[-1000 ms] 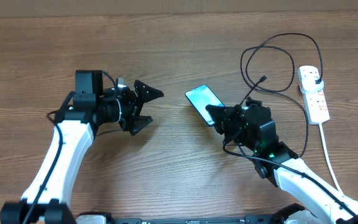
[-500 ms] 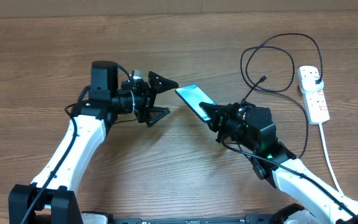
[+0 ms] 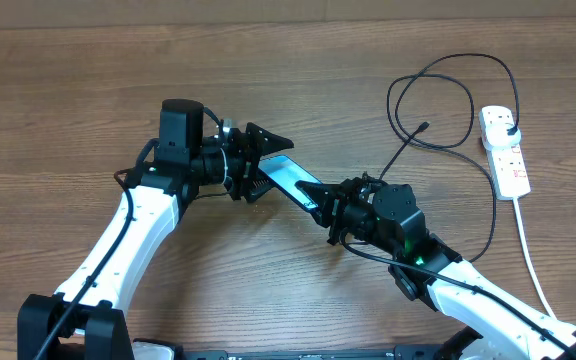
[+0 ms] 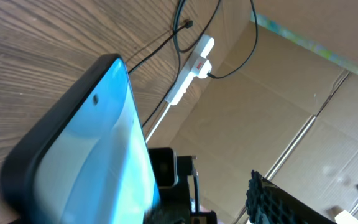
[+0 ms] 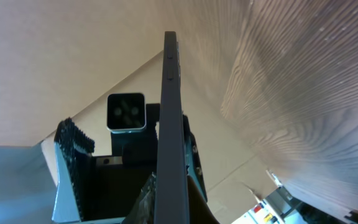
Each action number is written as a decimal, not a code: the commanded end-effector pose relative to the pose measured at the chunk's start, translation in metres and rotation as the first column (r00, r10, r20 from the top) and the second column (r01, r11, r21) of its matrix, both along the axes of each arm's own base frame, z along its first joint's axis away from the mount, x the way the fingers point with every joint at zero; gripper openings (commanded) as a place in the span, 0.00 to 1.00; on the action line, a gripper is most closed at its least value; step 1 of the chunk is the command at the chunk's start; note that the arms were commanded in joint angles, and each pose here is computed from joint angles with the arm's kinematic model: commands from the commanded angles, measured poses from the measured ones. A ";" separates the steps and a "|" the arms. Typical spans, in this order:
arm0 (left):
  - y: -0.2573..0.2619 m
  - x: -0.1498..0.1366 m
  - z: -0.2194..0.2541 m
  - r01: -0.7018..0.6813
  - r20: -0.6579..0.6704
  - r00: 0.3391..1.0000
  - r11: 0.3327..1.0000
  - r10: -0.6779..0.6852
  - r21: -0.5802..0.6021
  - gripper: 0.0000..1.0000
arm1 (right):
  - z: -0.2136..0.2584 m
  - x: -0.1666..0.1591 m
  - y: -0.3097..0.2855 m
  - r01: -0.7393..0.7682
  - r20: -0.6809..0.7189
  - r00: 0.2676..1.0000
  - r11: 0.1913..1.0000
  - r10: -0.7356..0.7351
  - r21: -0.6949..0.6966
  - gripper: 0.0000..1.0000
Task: Plug charger to phone and switch on socket
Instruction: 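Move the left gripper back to the phone's top end, then close the left gripper on the phone top, open the right gripper, then move the right gripper to the black cable and grasp it, then lift the cable's USB-C plug upward with the right gripper, then turn the phone port-down with the left gripper, bring plug closer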
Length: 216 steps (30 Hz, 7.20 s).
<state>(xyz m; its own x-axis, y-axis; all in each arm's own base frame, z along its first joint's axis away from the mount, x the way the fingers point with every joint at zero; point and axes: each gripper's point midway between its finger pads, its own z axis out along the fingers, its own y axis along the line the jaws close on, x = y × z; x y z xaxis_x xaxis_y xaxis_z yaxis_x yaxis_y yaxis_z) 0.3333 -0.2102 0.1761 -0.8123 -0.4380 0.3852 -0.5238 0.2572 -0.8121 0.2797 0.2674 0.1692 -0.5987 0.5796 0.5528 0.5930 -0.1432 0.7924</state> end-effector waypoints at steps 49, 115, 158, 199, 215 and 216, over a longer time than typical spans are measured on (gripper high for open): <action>0.055 -0.012 -0.040 -0.058 -0.115 0.990 0.987 0.076 0.152 0.04 | -0.056 0.011 -0.041 0.170 0.089 0.985 0.892 -0.146 -0.420 0.82; 0.058 -0.016 -0.037 -0.053 -0.137 0.988 0.991 0.069 0.119 0.07 | -0.123 0.149 -0.229 -0.201 -0.212 0.976 0.160 -0.054 -0.966 0.70; 0.060 -0.014 -0.039 -0.045 -0.108 0.992 0.989 0.061 0.142 0.13 | -0.126 0.054 -0.148 -0.488 -0.469 0.828 -0.017 0.307 -0.873 0.18; 0.060 -0.015 -0.039 0.032 0.020 0.999 0.984 -0.036 0.174 0.04 | -0.157 0.058 -0.193 -0.457 -0.446 0.889 0.174 0.101 -0.872 0.79; 0.055 -0.018 -0.033 0.052 0.020 0.998 0.990 -0.055 0.134 0.04 | -0.171 0.056 -0.188 -0.440 -0.424 0.898 0.208 0.122 -0.873 0.47; 0.055 -0.018 -0.033 0.052 0.019 0.998 0.990 -0.055 0.134 0.04 | -0.171 0.056 -0.187 -0.439 -0.423 0.898 0.208 0.122 -0.874 0.44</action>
